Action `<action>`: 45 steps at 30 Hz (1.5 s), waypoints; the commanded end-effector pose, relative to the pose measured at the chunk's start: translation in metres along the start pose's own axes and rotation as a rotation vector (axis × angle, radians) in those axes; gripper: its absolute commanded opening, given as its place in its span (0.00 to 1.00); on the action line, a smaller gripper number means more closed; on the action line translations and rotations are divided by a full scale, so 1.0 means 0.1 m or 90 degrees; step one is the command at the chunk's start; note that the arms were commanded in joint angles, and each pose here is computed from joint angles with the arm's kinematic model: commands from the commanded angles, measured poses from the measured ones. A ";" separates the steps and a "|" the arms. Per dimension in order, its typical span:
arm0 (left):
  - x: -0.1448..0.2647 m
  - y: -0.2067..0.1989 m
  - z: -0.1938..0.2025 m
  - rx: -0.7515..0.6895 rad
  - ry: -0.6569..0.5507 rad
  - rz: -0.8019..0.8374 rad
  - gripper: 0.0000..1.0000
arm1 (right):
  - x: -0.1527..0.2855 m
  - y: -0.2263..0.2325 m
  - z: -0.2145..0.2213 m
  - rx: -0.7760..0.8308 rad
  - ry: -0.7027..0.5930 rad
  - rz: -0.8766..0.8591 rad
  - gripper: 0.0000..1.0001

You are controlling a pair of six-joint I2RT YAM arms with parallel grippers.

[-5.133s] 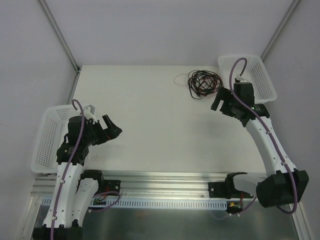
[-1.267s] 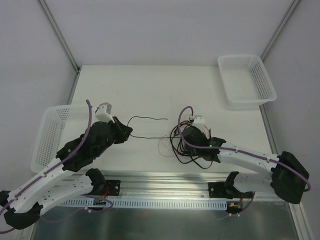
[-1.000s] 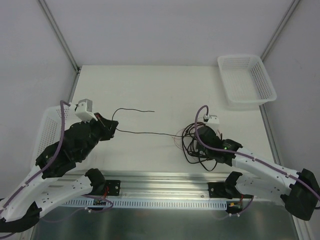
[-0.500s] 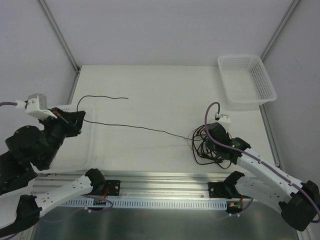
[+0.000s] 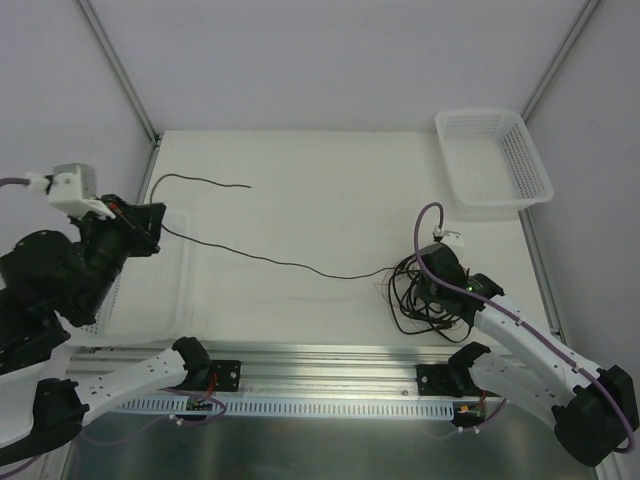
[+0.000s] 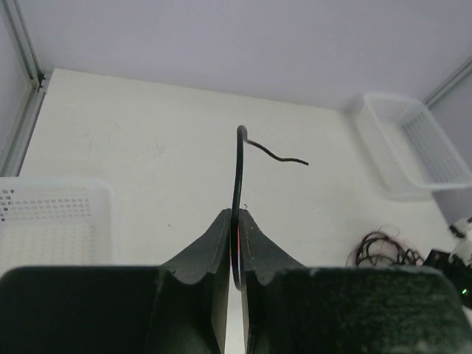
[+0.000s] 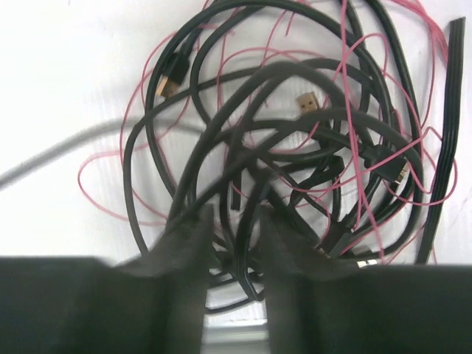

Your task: Untangle the cables

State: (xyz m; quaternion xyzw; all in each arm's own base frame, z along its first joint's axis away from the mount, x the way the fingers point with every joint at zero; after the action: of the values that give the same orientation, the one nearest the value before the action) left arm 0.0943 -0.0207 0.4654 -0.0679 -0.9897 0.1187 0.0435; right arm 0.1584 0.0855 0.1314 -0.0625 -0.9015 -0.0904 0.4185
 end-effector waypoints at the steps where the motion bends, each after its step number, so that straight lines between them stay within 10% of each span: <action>1: -0.38 -0.35 0.63 -0.088 0.153 0.057 0.11 | 0.16 0.05 -0.09 0.040 0.008 -0.049 0.37; 6: -0.75 -0.57 1.63 -0.108 0.335 0.043 0.13 | 0.39 0.15 -0.18 0.078 0.004 -0.114 0.58; 11: -0.98 -0.66 2.40 -0.133 0.437 0.042 0.36 | 0.55 0.17 -0.16 0.095 0.007 -0.165 0.77; 18: -1.18 -1.25 2.59 -0.148 0.459 0.310 0.82 | 0.65 0.09 -0.10 0.075 -0.016 -0.186 0.85; 25: -1.47 -1.88 2.86 -0.190 0.464 0.493 0.84 | 0.63 -0.05 -0.06 0.020 -0.049 -0.143 0.97; 38: -1.95 -2.51 3.96 -0.222 0.582 0.542 0.66 | 0.45 -0.04 0.04 -0.055 -0.045 -0.119 0.97; 45: -1.93 -2.40 3.99 -0.209 0.579 0.485 0.00 | 0.16 0.19 0.16 -0.086 -0.001 -0.150 0.97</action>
State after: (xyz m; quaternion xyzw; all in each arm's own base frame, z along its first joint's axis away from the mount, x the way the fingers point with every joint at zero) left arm 0.2113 -0.3654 0.0985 -0.4654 -0.7588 -0.0896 0.4468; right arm 0.1281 0.0915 0.1356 -0.0030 -0.8979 -0.1531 0.4128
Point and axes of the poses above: each gripper's point midway between its finger pads, its own x axis back along the fingers, its own y axis along the line the jaws close on, z = x × y, the point moved 7 cm from there along x, back along the fingers, and after that the axes turned 3 degrees about -x, right-handed, at the moved point
